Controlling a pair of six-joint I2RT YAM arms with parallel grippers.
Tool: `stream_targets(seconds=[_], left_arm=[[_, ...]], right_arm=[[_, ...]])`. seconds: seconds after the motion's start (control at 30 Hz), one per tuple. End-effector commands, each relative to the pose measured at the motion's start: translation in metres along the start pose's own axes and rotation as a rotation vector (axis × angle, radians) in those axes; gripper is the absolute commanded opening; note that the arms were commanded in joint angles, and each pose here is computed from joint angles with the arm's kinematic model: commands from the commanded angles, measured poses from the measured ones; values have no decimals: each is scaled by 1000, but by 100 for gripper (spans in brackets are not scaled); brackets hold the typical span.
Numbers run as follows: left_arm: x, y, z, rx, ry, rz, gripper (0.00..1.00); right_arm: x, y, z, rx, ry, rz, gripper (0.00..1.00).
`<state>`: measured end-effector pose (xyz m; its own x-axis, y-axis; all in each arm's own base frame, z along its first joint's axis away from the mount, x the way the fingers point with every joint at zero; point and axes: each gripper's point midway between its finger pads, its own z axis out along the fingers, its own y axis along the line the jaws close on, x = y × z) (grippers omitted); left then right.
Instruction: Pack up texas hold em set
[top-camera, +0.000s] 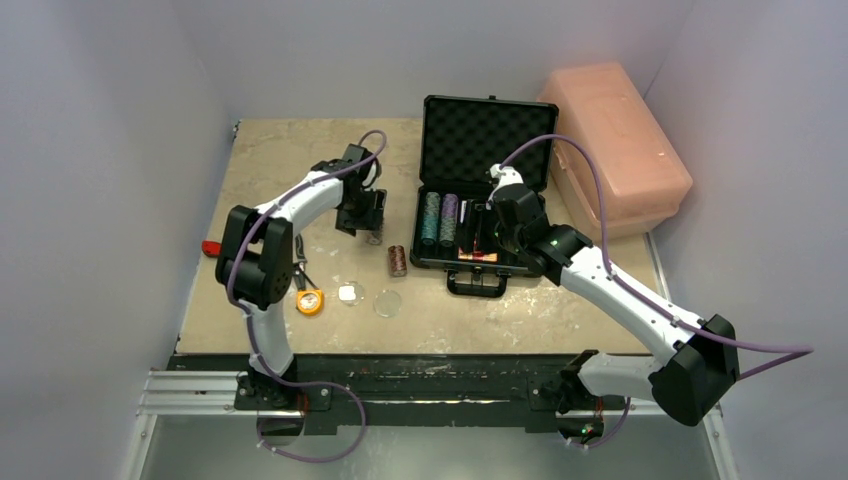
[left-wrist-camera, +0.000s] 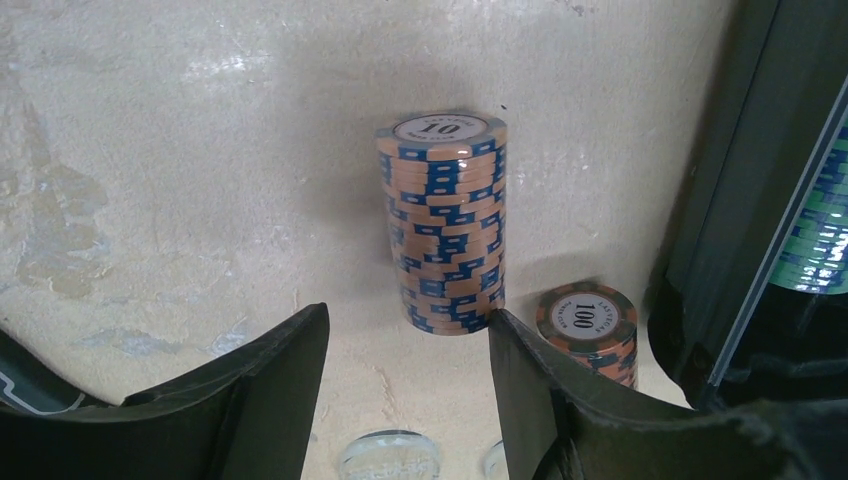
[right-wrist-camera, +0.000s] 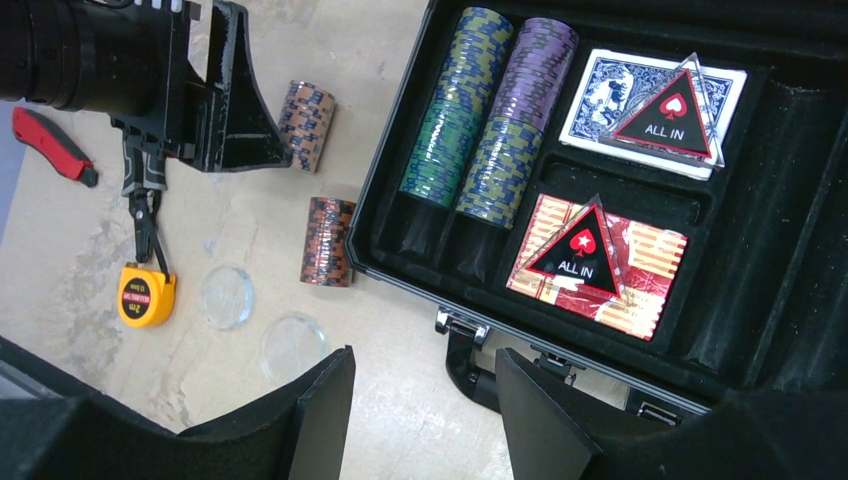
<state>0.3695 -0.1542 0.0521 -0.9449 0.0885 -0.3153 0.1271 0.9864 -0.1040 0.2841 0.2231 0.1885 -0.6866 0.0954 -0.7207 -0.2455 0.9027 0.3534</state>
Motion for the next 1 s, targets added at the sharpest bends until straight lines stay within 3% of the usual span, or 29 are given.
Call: stream_targets(seconds=[0.0,0.53,0.97], left_arm=[[-22,-5,-6,33,-56,-58,59],[-23,-9,10,49,-25,-64,59],[-21,-4,19,19,-3,-69,51]], right_arm=[[-7,5,-3,-25,-21,-10,58],[-1,1,-1,-17,-12,-12,58],[0,1,0,-18,-12,-14,58]])
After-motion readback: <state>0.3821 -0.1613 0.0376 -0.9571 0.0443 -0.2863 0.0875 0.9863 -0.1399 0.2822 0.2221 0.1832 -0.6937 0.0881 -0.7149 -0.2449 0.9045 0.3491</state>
